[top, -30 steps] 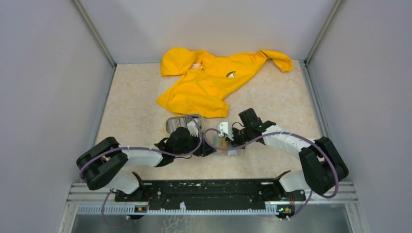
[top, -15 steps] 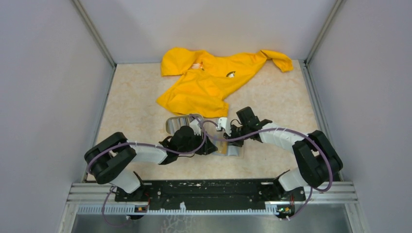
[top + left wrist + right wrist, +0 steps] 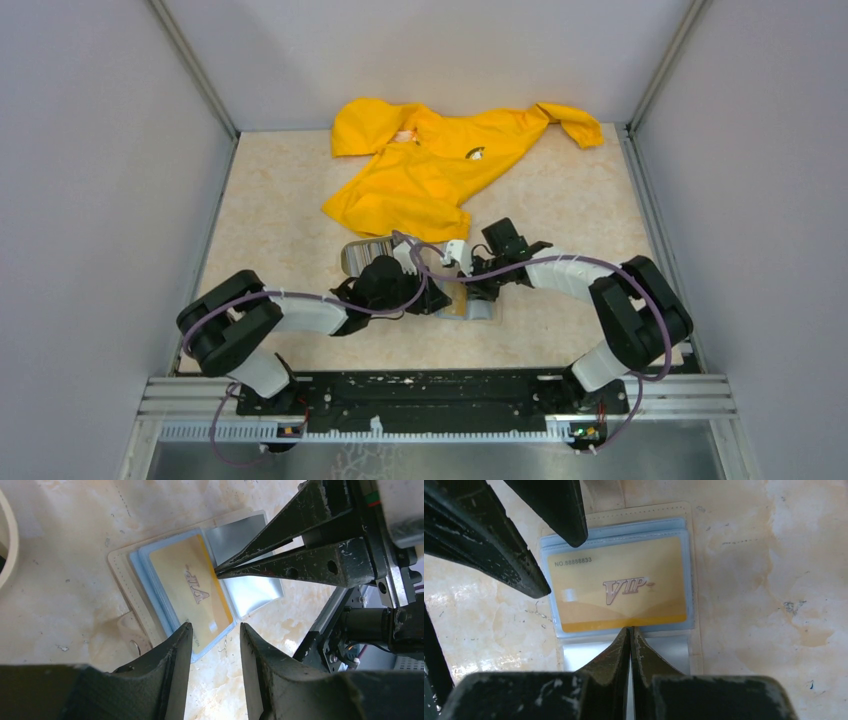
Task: Put the credit cards into the card holder
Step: Insert the credit card into the card holder, then pick up the credit card from the storage box.
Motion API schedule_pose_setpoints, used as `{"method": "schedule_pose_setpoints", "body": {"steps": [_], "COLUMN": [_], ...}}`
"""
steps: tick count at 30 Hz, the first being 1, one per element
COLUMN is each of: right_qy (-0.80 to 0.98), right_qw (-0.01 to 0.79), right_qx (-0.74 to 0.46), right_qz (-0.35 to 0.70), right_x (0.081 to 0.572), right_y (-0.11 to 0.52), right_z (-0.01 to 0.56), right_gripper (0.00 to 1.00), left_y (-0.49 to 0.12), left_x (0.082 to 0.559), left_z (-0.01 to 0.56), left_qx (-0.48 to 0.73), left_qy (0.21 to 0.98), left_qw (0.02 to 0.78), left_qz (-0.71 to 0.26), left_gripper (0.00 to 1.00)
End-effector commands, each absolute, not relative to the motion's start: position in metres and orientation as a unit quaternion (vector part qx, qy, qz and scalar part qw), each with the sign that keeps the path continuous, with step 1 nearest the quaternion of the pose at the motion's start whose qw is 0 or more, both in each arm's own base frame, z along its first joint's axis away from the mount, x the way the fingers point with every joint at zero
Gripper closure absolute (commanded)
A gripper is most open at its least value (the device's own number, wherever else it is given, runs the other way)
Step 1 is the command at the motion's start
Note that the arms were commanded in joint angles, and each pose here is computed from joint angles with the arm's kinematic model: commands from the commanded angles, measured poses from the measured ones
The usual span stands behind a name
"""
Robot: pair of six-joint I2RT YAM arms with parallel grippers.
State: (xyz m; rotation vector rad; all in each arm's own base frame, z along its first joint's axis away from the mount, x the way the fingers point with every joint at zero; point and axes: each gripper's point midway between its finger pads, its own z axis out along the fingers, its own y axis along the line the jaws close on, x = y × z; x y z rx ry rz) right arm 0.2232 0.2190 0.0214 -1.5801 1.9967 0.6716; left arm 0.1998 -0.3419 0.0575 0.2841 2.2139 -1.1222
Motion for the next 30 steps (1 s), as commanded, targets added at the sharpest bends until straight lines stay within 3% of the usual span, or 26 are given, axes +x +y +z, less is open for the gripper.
{"method": "schedule_pose_setpoints", "body": {"steps": [1, 23, 30], "right_qy": [0.730, 0.734, 0.734], "right_qw": [0.261, 0.250, 0.248], "right_qx": [-0.582, -0.579, -0.577], "right_qz": [0.245, 0.253, 0.256], "right_x": [0.233, 0.230, 0.229], "right_y": [0.228, 0.229, 0.230], "right_z": [0.030, 0.028, 0.029], "right_gripper": [0.98, 0.98, 0.98], "left_y": [-0.348, -0.350, -0.359], "left_x": [0.209, 0.208, 0.200], "left_z": [0.063, 0.040, 0.051], "left_qx": [0.111, 0.118, 0.124], "left_qy": [0.836, 0.860, 0.848], "left_qw": [0.329, 0.298, 0.282], "left_qz": [-0.424, -0.397, -0.431], "left_gripper": [0.53, 0.49, 0.50]}}
